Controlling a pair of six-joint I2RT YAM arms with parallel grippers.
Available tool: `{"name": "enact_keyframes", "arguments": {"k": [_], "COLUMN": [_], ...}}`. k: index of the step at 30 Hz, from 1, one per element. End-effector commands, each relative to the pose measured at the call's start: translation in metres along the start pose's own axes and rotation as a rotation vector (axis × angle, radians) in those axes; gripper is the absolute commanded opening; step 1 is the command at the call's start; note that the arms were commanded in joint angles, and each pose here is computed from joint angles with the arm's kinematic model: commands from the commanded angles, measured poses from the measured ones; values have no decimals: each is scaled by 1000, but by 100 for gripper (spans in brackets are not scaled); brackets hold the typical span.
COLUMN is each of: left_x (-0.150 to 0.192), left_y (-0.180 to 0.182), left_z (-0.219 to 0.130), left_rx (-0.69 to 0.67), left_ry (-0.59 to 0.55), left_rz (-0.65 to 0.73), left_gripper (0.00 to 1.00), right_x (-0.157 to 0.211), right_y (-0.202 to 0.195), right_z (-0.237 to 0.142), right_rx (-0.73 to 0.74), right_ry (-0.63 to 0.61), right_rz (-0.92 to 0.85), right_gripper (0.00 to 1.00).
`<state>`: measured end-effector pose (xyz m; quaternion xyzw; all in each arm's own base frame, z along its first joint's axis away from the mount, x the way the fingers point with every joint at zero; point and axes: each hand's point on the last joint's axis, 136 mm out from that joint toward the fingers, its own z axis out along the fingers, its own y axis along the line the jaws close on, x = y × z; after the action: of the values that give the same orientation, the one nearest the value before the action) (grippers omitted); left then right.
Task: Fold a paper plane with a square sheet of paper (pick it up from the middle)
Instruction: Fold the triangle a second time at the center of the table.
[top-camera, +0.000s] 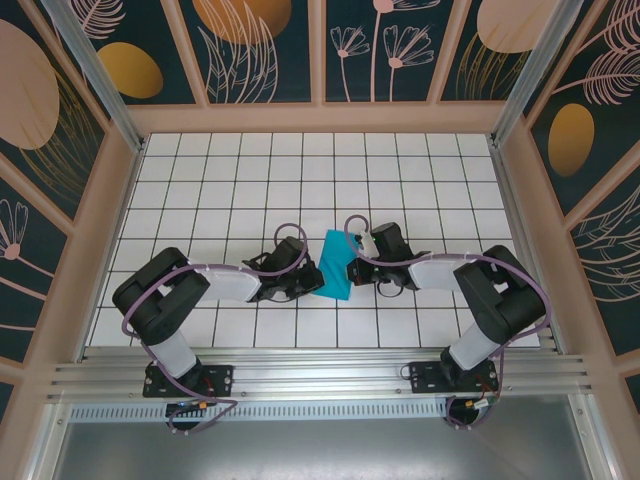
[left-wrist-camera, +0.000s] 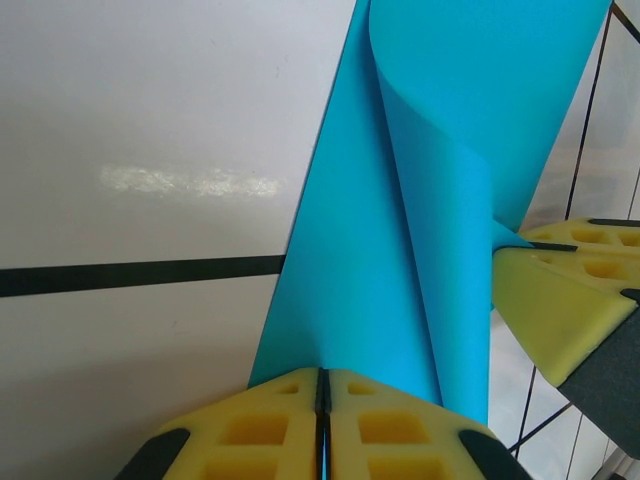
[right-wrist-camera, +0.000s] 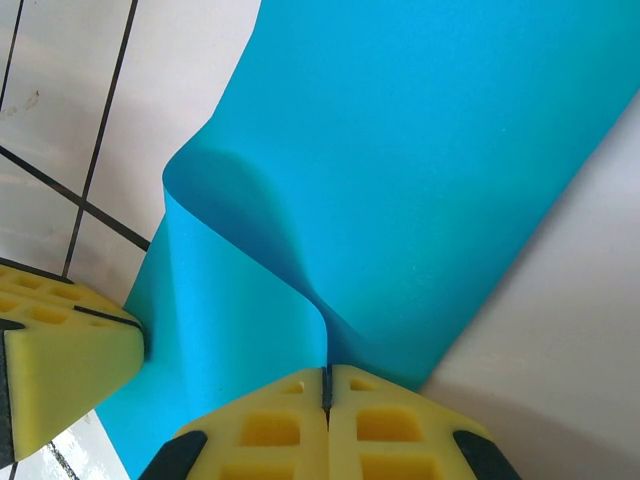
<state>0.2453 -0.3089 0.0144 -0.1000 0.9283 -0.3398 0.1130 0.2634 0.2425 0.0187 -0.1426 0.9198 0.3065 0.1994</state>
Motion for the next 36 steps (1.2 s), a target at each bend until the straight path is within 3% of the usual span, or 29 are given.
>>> {"name": "enact_keyframes", "arguments": {"k": [1, 8, 16, 25, 36], "left_x": [-9, -41, -60, -58, -48], "left_y": [-13, -61, -91, -70, -63], "left_z": [-10, -33, -18, 12, 25], "left_rx": [1, 96, 179, 113, 134], "left_ry": [-39, -167, -169, -134, -84], "left_rz": [26, 52, 29, -7, -11], "left_gripper": [16, 24, 23, 21, 22], "right_x": [6, 11, 14, 15, 17], "right_y": [-15, -16, -18, -19, -21], "right_z": [1, 1, 2, 3, 5], "right_rx": [60, 59, 63, 62, 65], "right_ry": [14, 17, 18, 15, 22], "right_rz": [1, 4, 8, 17, 22], "right_gripper": [0, 0, 0, 0, 0]}}
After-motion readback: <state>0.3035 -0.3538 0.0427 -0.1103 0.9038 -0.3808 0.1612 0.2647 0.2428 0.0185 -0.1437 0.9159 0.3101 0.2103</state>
